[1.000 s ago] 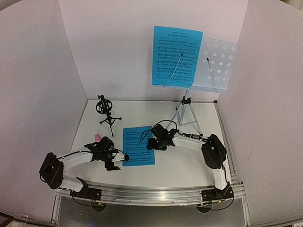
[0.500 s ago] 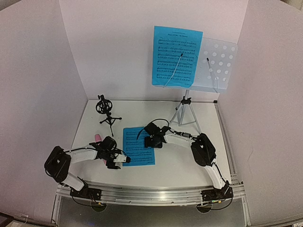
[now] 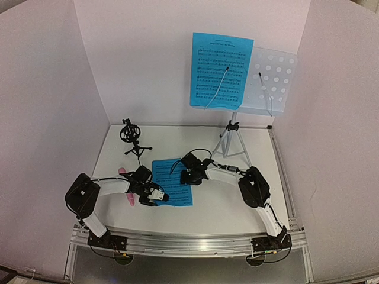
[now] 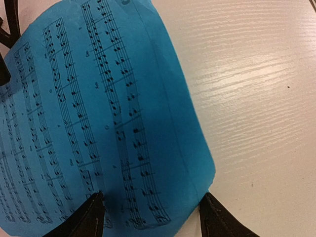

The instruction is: Set up the instrument practice props

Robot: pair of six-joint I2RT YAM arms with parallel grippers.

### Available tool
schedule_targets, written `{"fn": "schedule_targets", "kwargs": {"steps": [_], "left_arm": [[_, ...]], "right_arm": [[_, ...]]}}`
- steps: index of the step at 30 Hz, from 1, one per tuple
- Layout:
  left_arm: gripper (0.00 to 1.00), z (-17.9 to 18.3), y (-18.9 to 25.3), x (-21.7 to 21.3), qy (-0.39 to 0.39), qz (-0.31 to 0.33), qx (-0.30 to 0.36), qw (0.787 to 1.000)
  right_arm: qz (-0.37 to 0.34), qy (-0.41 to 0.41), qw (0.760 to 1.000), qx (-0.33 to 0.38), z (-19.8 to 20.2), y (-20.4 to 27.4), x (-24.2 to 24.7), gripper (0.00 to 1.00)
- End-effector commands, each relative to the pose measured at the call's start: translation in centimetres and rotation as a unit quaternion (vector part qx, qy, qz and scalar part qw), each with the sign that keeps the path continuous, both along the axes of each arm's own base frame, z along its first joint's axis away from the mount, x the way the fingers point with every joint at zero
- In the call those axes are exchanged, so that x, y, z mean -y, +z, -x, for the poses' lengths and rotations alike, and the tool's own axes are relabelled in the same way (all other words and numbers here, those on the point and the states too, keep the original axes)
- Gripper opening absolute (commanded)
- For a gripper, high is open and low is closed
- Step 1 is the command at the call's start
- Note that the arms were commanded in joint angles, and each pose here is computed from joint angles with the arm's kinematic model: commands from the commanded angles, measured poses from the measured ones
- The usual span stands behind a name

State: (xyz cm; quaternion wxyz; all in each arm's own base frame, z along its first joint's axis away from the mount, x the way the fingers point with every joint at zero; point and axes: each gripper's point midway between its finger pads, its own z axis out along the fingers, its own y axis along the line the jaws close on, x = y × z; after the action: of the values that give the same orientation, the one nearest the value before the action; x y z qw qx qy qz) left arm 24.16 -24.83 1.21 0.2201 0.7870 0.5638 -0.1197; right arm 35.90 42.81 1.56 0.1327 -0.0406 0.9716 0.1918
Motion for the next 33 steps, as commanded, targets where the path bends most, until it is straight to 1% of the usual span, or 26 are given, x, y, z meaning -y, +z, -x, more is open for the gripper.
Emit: {"fn": "schedule_targets", "kwargs": {"steps": [1,5,7,11,13,16,20,23,27,28,30,33], "left_arm": [[0.65,0.8,-2.7,-1.6,-0.025,-0.046,-0.001,0.999],[0.65,1.4,-2.7,-1.8,-0.027,-0.047,-0.010,0.998],[0.65,1.5,-2.6,-1.9,-0.027,-0.047,-0.011,0.998],[0.65,1.6,-2.6,-2.0,-0.028,-0.046,-0.009,0.998],[0.65,1.6,-2.6,-1.9,-0.024,-0.045,-0.011,0.999],[0.65,1.7,-2.7,-2.0,-0.027,-0.047,-0.010,0.998],[0.65,1.4,-2.4,-1.8,-0.014,-0.043,-0.012,0.999],[0.69,0.6,-0.8,-1.1,0.024,-0.026,-0.025,0.999],[0.85,0.0,3.4,-0.3,0.072,0.019,-0.068,0.995],[0.88,-0.3,4.6,-0.1,0.088,0.035,-0.081,0.992],[0.91,-0.9,7.3,0.2,0.127,0.078,-0.107,0.983],[0.93,-1.9,11.6,0.3,0.199,0.150,-0.154,0.956]], "right_arm": [[-0.021,-0.007,0.999,-0.043,1.4,-1.8,0.0,0.46],[-0.022,-0.016,0.999,-0.031,0.9,-0.8,0.6,0.37],[-0.026,-0.017,0.999,-0.027,0.7,-0.3,0.6,0.30],[-0.029,-0.021,0.999,-0.027,0.3,-0.1,0.9,0.11],[-0.029,-0.023,0.999,-0.025,0.2,0.1,1.0,0.08],[-0.031,-0.024,0.999,-0.025,0.0,0.2,1.0,0.02],[-0.036,-0.021,0.999,-0.023,-0.1,0.6,0.9,0.00],[-0.041,-0.013,0.999,-0.010,-0.4,1.8,0.9,0.00],[-0.051,0.019,0.998,0.026,-0.5,4.9,0.8,0.00],[-0.054,0.032,0.997,0.039,-0.4,6.0,0.8,0.00],[-0.057,0.050,0.995,0.061,-0.2,7.7,1.1,0.00],[-0.059,0.086,0.990,0.093,0.6,10.1,1.5,0.00]]}}
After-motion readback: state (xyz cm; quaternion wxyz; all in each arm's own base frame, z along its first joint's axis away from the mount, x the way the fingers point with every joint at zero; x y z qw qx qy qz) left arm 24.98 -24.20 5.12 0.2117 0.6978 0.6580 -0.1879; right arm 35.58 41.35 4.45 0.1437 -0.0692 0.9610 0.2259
